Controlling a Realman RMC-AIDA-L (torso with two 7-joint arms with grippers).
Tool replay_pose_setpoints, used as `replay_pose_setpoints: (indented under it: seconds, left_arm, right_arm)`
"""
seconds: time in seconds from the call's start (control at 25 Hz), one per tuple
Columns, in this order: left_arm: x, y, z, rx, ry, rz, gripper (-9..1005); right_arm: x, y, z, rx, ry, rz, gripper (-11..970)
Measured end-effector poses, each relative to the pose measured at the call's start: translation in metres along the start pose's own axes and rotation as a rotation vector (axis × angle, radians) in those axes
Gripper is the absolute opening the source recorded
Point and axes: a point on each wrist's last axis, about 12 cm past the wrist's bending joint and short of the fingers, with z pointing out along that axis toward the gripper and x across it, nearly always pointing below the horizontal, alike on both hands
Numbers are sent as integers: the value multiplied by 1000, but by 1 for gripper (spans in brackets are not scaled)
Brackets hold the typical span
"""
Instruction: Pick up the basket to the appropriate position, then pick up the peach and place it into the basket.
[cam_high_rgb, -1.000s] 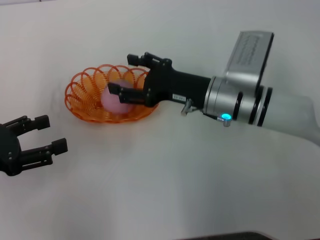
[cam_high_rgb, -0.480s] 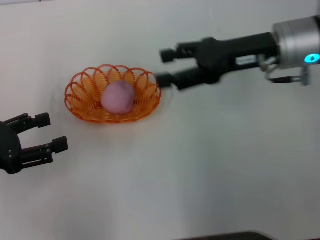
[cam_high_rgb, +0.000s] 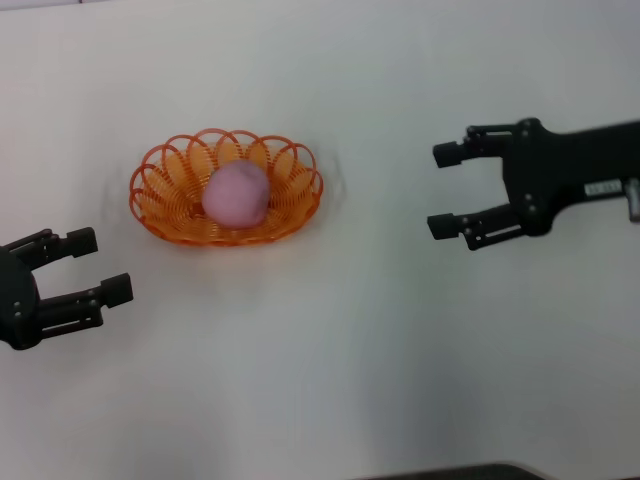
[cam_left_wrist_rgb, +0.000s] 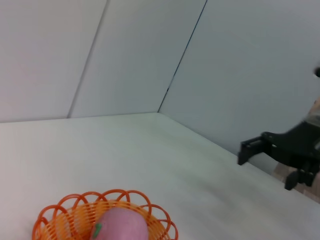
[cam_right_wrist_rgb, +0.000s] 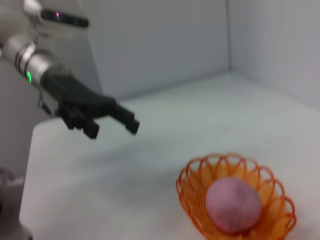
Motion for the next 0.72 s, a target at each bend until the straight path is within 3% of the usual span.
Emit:
replay_pose_setpoints:
  seconds: [0.32,0.72]
  left_arm:
    - [2,1,1,-10,-10,-5,875]
    - [2,2,3,-8,-13,-5,875]
  right_arm:
    - [55,22,8,83,-179,-31,883]
    - [63,22,21,96,-174,-4,860]
